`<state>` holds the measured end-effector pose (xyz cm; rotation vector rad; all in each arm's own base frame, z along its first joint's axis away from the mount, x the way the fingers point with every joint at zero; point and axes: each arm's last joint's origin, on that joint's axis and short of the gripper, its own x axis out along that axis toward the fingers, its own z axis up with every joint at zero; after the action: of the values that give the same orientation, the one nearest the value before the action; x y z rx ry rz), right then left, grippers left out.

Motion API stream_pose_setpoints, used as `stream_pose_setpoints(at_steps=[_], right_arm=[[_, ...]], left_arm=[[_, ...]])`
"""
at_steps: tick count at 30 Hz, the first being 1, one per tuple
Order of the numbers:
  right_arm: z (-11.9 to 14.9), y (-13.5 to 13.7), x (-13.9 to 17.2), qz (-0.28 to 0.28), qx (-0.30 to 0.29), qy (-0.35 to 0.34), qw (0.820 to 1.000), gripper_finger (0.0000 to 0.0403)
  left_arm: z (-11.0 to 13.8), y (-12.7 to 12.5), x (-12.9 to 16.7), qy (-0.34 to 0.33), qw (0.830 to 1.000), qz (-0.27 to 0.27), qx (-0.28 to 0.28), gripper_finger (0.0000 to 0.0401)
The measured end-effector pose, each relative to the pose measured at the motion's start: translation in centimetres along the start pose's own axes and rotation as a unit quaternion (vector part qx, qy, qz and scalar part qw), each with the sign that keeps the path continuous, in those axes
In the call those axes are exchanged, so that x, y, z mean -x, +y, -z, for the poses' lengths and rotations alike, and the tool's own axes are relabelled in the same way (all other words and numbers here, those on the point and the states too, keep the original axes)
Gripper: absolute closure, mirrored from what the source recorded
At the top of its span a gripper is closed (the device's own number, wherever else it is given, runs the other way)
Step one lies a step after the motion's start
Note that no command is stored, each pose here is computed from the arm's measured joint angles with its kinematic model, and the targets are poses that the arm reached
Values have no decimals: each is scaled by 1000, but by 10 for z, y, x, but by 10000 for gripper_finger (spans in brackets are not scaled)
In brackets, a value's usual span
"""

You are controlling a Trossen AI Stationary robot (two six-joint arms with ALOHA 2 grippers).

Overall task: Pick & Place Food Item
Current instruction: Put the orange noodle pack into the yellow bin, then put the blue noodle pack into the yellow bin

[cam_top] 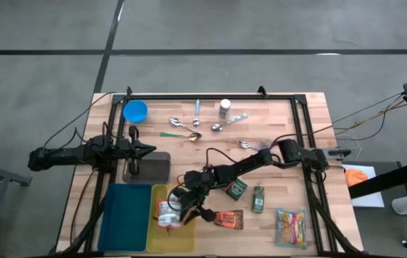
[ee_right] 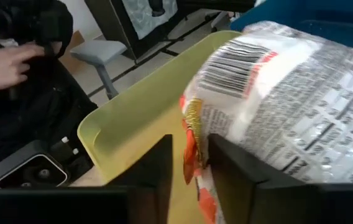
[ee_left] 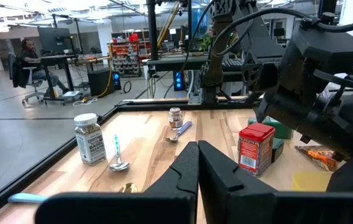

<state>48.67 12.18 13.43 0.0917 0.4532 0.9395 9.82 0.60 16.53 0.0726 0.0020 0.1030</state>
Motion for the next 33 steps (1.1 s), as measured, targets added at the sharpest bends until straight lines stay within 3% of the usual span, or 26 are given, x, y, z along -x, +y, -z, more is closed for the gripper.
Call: stream_pose_setpoints(at_steps=[7,11,19,33], right_arm=[[-8,9,-2,-4,46,-4,999,210],[-15,14,-1,1,71,-8,997,181],[-40,24,13,39,104,-17,994,175],[-66,34,55,159,61,51,984,175]], left_arm=[[0,0,0,0,1000,0,0,391],[0,0,0,0,1000,0,0,391],[0,0,0,0,1000,0,0,391],[0,0,0,0,1000,0,0,391]])
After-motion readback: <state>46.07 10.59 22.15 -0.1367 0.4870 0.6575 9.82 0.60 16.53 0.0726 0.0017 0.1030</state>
